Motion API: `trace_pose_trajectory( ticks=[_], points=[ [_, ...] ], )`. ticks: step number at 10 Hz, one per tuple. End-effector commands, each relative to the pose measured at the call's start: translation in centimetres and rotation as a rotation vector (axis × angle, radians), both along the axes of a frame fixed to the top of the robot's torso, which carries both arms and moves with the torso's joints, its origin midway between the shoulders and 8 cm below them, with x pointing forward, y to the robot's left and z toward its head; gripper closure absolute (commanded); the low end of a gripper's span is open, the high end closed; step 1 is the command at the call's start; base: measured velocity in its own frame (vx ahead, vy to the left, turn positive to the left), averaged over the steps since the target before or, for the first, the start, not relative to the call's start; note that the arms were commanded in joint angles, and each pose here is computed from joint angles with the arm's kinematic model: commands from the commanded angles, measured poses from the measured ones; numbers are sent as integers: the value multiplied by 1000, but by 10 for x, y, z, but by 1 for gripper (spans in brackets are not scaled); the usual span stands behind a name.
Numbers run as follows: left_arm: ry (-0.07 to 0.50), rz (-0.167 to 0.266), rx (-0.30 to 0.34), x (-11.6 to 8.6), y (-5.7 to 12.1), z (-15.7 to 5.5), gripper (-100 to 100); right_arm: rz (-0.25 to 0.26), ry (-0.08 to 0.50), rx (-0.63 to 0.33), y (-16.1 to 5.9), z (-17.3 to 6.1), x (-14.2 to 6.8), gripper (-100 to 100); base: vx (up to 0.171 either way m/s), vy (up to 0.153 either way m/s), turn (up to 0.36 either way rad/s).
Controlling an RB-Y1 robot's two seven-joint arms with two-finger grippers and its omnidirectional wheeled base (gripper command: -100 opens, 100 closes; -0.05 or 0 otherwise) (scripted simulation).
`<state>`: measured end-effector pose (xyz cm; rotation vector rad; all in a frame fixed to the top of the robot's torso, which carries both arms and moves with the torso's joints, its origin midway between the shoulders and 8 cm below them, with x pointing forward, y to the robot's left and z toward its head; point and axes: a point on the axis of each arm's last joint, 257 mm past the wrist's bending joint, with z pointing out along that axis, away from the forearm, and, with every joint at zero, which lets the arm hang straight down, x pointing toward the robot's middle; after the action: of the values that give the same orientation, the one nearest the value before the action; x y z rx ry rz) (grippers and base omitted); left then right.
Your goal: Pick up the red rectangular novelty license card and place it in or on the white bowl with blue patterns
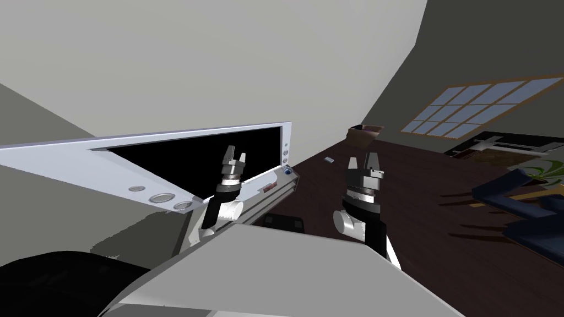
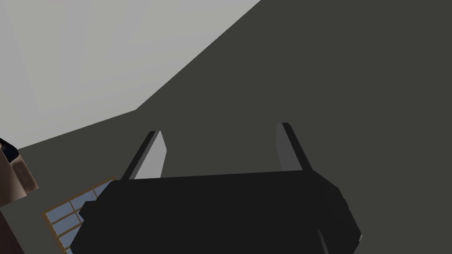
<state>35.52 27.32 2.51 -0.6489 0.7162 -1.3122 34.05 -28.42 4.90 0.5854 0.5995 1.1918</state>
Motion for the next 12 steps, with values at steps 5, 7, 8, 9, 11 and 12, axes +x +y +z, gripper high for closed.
trace_pose_trajectory(
  ticks=[5,7,8,9,11,12],
  points=[
    [205,-20,-46,28,15,-62,-100,0,0,0,0,0,0,0,12,-40,-88],
    [330,-20,-107,38,31,-106,-100,0,0,0,0,0,0,0,9,-45,-163],
    [352,-18,-109,40,32,-112,-100,0,0,0,0,0,0,0,20,-41,-51],
    [413,-15,-149,43,41,-135,-100,0,0,0,0,0,0,0,28,-41,-103],
    [489,-9,-195,46,50,-163,-100,0,0,0,0,0,0,0,21,-35,-92],
    [506,-6,-197,46,51,-168,-100,0,0,0,0,0,0,0,18,-32,-78]
  ],
)
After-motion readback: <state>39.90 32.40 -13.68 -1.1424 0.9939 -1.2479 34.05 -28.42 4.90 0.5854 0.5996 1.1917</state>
